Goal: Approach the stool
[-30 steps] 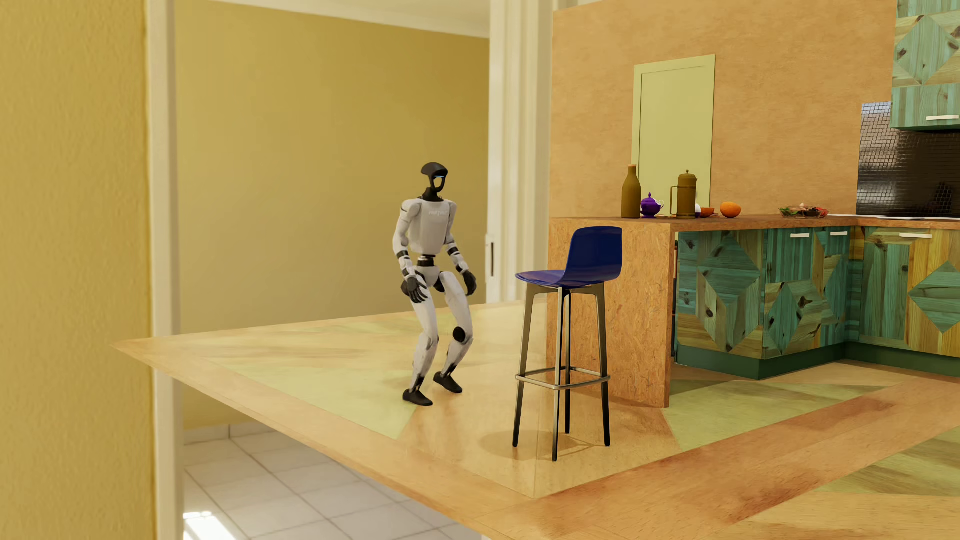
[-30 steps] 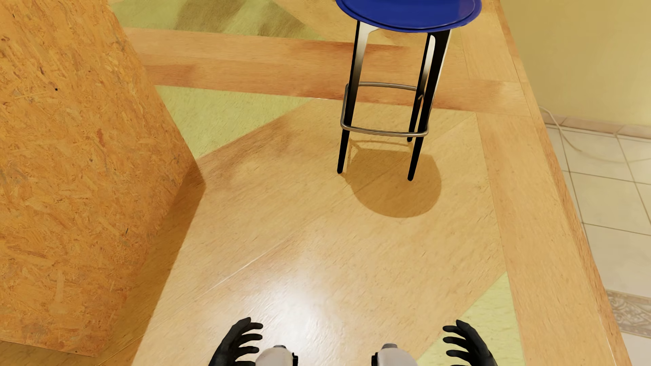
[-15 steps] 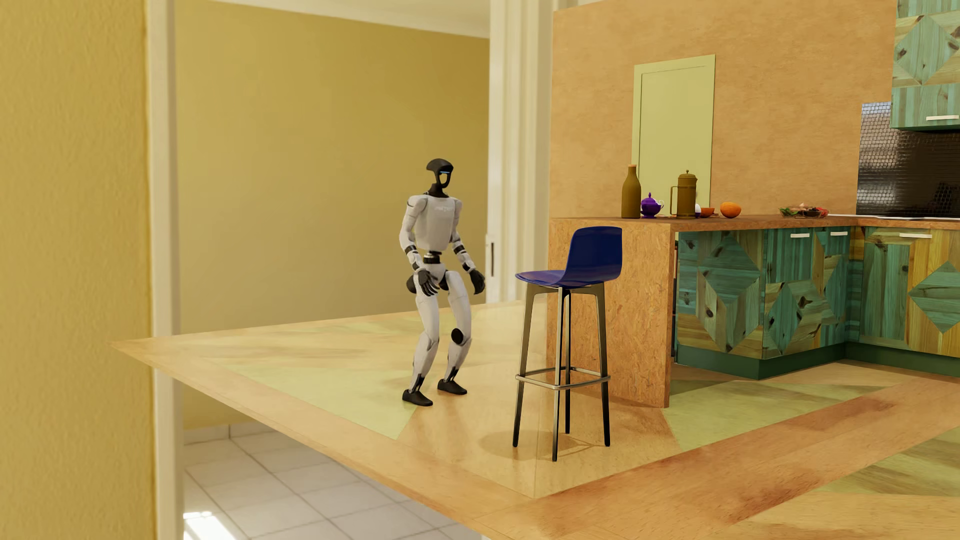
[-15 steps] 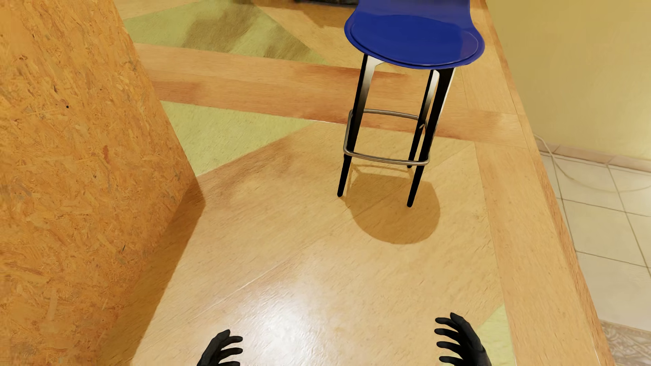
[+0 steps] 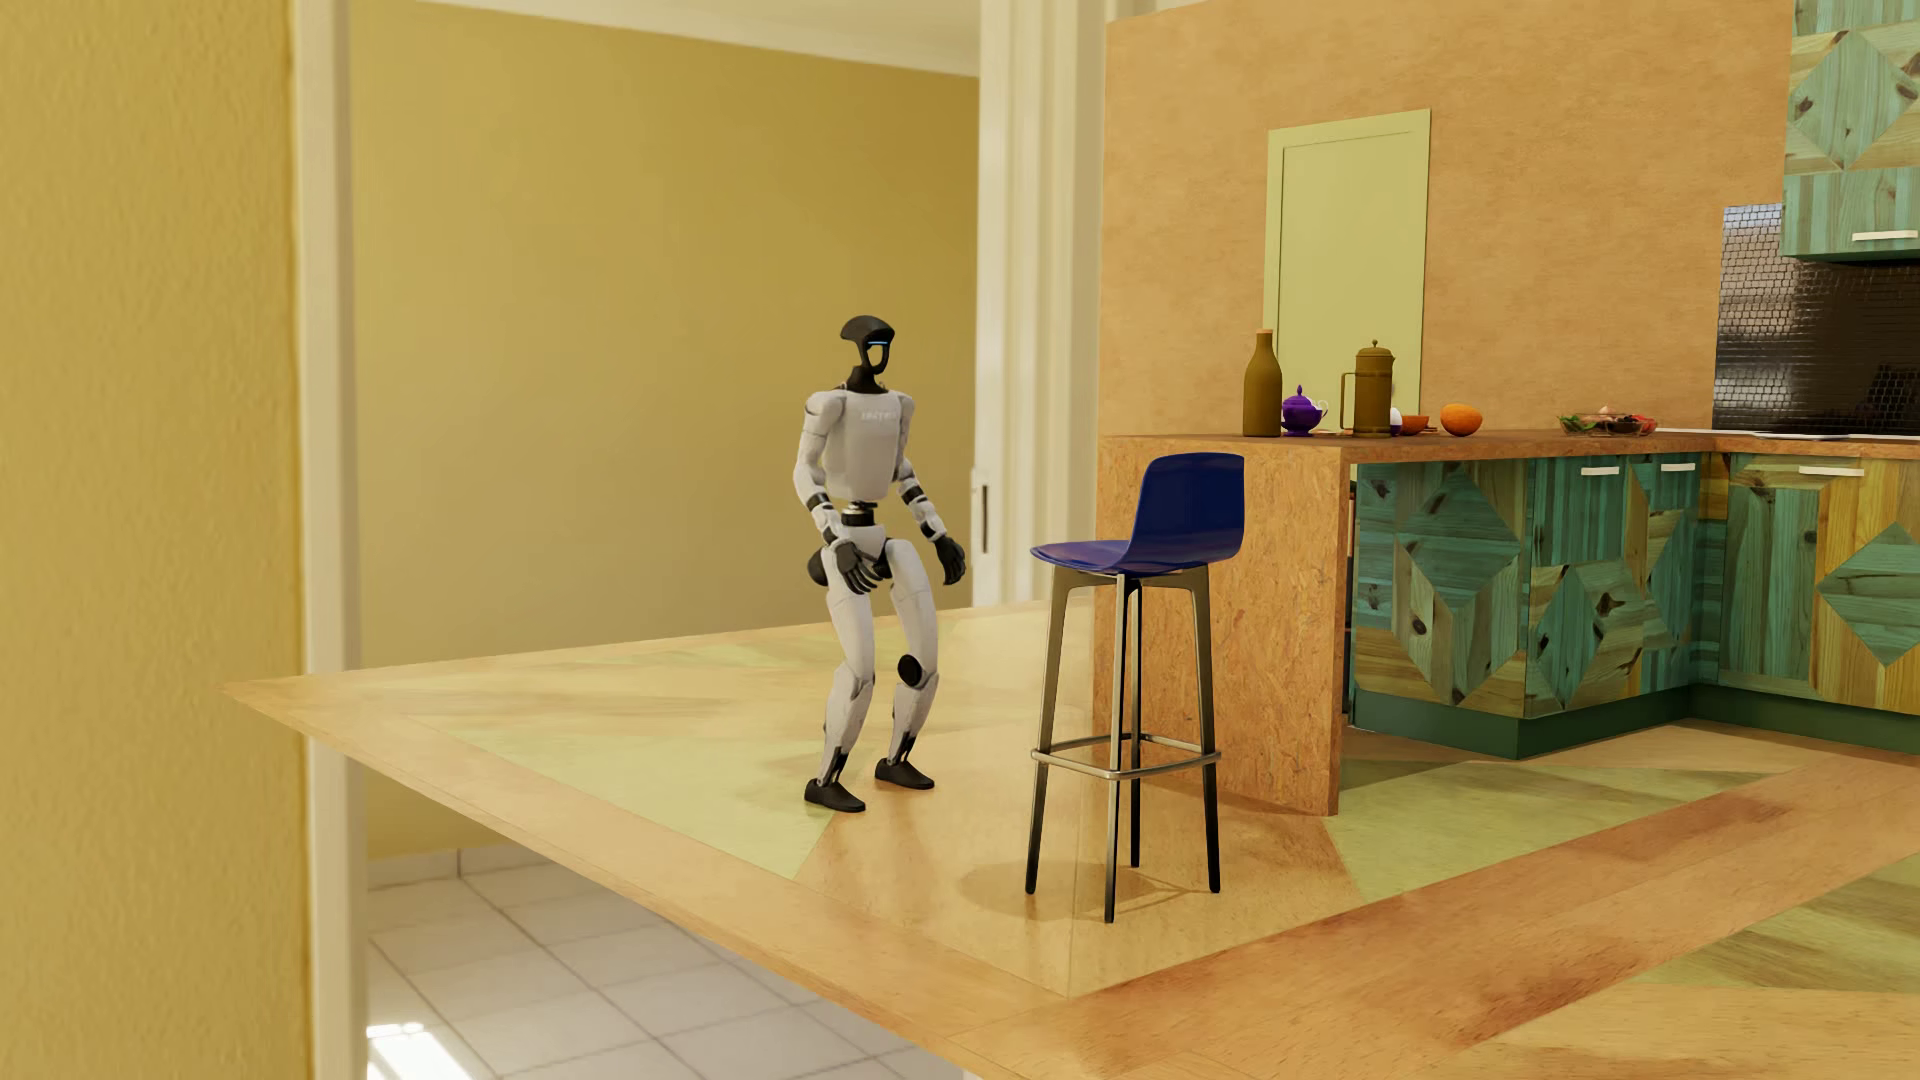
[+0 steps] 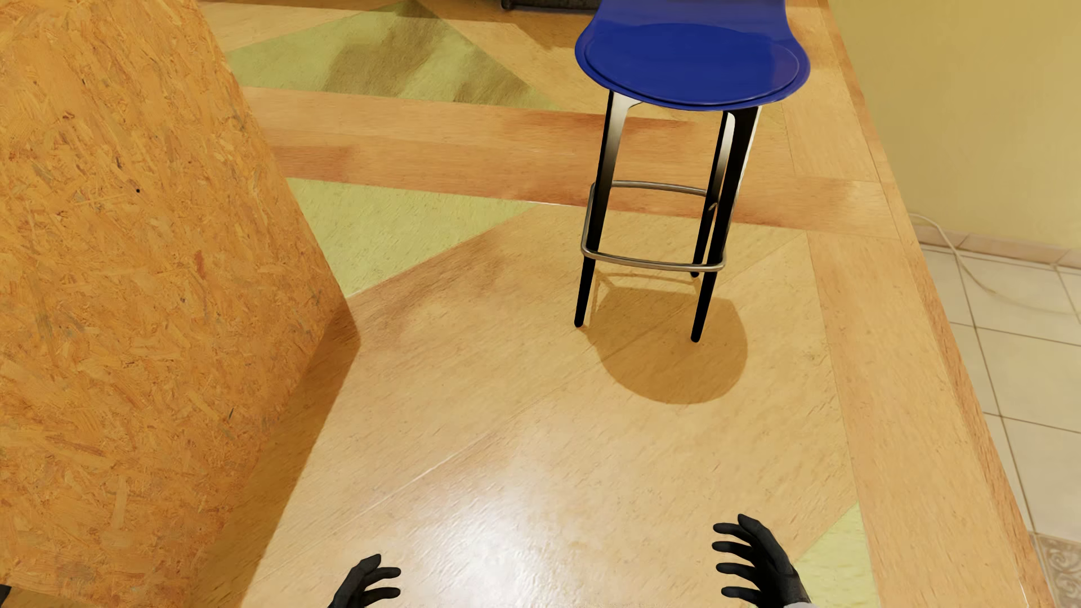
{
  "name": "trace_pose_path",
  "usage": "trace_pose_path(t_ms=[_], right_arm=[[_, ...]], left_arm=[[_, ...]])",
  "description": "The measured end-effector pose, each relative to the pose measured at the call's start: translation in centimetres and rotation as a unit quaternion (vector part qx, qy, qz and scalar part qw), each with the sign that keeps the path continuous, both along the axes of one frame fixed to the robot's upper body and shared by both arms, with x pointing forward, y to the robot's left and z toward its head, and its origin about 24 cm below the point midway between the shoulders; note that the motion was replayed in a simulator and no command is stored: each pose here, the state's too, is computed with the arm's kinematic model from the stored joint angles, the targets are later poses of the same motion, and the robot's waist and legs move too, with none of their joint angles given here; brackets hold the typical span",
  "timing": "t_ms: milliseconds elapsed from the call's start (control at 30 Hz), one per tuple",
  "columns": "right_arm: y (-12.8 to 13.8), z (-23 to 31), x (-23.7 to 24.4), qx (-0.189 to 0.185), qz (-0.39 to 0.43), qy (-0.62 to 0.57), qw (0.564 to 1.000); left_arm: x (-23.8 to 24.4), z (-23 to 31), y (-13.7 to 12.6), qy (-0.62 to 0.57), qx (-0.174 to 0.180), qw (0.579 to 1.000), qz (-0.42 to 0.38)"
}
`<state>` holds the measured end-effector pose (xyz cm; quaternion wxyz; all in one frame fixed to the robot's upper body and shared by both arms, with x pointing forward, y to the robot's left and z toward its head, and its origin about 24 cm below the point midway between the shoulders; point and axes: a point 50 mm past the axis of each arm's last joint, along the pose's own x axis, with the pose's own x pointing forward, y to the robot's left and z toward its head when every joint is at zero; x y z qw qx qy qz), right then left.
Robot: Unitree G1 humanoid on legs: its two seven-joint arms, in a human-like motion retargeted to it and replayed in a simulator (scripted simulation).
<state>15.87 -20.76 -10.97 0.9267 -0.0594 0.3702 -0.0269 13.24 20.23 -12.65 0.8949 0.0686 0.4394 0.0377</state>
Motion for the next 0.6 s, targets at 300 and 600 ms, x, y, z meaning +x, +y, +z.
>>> trace_pose_path(t_ms=[300, 600], right_arm=[[0.1, -0.4, -1.1, -0.020, -0.020, 0.018, 0.999], [-0.1, 0.0, -0.4, -0.004, 0.018, 0.002, 1.000]], left_arm=[[1.2, 0.7, -0.4, -0.039, 0.011, 0.999, -0.001], [-0.8, -0.1, -0.3, 0.000, 0.009, 1.000, -0.011]])
